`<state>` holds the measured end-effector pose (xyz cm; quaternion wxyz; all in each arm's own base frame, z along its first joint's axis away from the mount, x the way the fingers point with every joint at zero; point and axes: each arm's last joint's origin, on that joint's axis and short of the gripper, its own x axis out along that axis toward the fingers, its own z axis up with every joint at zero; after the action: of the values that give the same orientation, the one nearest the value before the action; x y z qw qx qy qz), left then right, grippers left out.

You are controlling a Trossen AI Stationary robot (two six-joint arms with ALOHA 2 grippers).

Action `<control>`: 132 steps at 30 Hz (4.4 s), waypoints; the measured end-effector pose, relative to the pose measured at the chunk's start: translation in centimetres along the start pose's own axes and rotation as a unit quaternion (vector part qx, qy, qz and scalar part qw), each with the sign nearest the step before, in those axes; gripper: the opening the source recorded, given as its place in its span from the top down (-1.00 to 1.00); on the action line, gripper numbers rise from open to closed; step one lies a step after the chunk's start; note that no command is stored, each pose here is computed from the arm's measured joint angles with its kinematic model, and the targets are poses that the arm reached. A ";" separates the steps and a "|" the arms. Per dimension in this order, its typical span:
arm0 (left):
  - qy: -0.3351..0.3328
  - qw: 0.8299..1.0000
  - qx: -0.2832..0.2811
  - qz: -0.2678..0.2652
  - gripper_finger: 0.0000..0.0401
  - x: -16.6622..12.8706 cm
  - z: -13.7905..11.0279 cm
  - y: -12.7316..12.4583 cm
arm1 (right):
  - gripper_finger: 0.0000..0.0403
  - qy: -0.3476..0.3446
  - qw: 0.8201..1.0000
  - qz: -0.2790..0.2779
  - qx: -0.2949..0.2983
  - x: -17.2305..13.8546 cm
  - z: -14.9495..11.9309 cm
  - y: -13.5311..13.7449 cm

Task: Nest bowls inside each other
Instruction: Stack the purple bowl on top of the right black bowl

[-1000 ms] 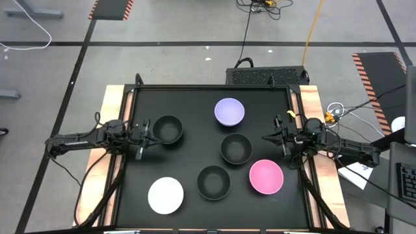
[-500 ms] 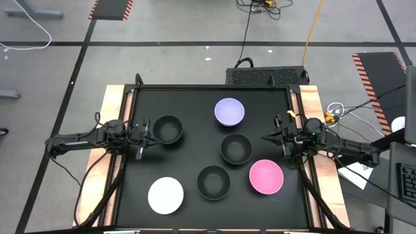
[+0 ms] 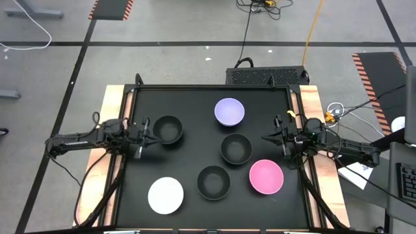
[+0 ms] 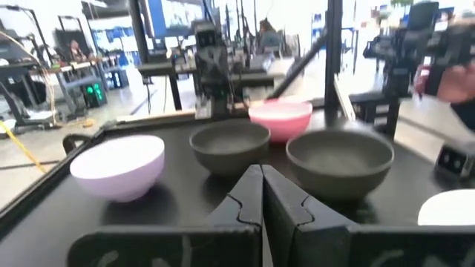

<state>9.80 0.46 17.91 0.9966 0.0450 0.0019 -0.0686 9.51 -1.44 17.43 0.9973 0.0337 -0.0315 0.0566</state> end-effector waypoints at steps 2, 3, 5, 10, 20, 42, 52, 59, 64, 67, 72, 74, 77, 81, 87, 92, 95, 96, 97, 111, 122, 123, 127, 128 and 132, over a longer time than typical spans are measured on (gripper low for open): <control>-0.017 1.000 -0.011 0.001 0.98 0.0 0.4 0.0 | 1.00 0.000 1.000 0.000 0.000 0.0 0.0 0.0; -0.024 1.000 -0.019 0.001 0.98 0.0 0.5 0.0 | 1.00 0.000 1.000 0.000 0.000 0.0 0.0 0.0; -0.032 0.999 -0.033 0.002 0.98 0.0 0.6 0.1 | 1.00 -0.005 1.000 0.000 -0.002 0.0 0.1 0.0; -0.038 0.998 -0.056 0.001 0.98 0.0 0.7 0.1 | 1.00 -0.011 1.000 0.001 -0.003 0.0 0.2 0.0; -0.050 0.998 -0.043 0.002 0.98 0.0 1.0 0.1 | 1.00 -0.019 0.999 0.003 0.044 0.0 0.4 0.0; -0.123 0.990 0.042 0.063 0.79 -0.3 2.5 0.4 | 0.79 -0.021 0.985 -0.169 -0.003 0.3 0.8 -1.4; -0.113 0.986 0.038 0.118 0.08 -0.5 2.9 0.8 | -0.06 0.054 0.967 -0.244 0.054 2.5 6.4 -3.6; -0.074 0.991 0.025 0.113 -0.50 -0.9 4.0 0.8 | -0.26 0.142 0.945 -0.294 0.039 4.9 7.6 -6.2; -0.077 0.991 0.037 0.108 -0.69 -0.9 4.3 0.7 | -0.24 0.134 0.945 -0.298 0.032 5.8 7.0 -6.9; -0.076 0.994 0.021 0.079 -0.73 -0.9 4.2 0.6 | -0.23 0.146 0.950 -0.275 0.002 6.2 6.7 -7.0; -0.072 0.996 0.010 0.043 -0.74 -0.9 4.0 0.4 | -0.23 0.192 0.934 -0.295 0.055 6.5 6.0 -8.3; -0.072 0.996 0.006 0.048 -0.74 -0.9 4.1 0.4 | -0.23 0.224 0.918 -0.315 0.085 6.6 6.7 -9.1; -0.071 0.996 0.006 0.060 -0.74 -0.9 4.0 0.5 | -0.23 0.277 0.885 -0.347 0.139 6.6 7.8 -10.5; -0.070 0.995 0.005 0.068 -0.74 -0.9 4.0 0.5 | -0.23 0.310 0.862 -0.364 0.170 7.7 9.2 -12.2; -0.068 0.995 0.002 0.071 -0.74 -0.9 4.0 0.5 | -0.23 0.353 0.830 -0.378 0.209 9.5 9.7 -14.8; -0.059 0.996 0.000 0.070 -0.74 -0.9 3.8 0.5 | -0.23 0.419 0.795 -0.360 0.251 10.9 9.0 -16.7; -0.056 0.996 0.000 0.070 -0.74 -0.8 3.8 0.5 | -0.23 0.430 0.790 -0.357 0.252 11.8 9.0 -17.6; -0.056 0.996 0.000 0.070 -0.74 -0.8 3.8 0.5 | -0.23 0.430 0.791 -0.356 0.252 12.0 9.0 -17.8; -0.056 0.996 0.000 0.070 -0.74 -0.8 3.8 0.5 | -0.23 0.432 0.790 -0.354 0.254 12.2 8.9 -18.0; -0.055 0.996 0.003 0.071 -0.74 -0.8 3.8 0.5 | -0.23 0.492 0.762 -0.315 0.281 13.8 6.6 -18.5; -0.055 0.996 0.003 0.074 -0.74 -0.8 3.8 0.5 | -0.23 0.524 0.751 -0.291 0.276 15.6 4.3 -18.1; -0.055 0.996 0.003 0.074 -0.74 -0.8 3.8 0.5 | -0.23 0.525 0.751 -0.291 0.276 15.7 4.2 -18.1; -0.052 0.996 0.002 0.073 -0.74 -0.8 3.7 0.5 | -0.23 0.528 0.749 -0.290 0.276 15.9 3.7 -18.3; -0.052 0.996 0.002 0.073 -0.74 -0.8 3.7 0.5 | -0.23 0.524 0.752 -0.290 0.275 15.9 3.7 -18.3; -0.051 0.996 0.002 0.073 -0.74 -0.8 3.7 0.5 | -0.23 0.516 0.758 -0.292 0.271 16.1 3.8 -18.5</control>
<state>9.03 0.77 21.63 0.9976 0.0436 -0.0528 0.0025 27.36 -18.23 21.10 0.7799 0.2763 0.5159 -0.2220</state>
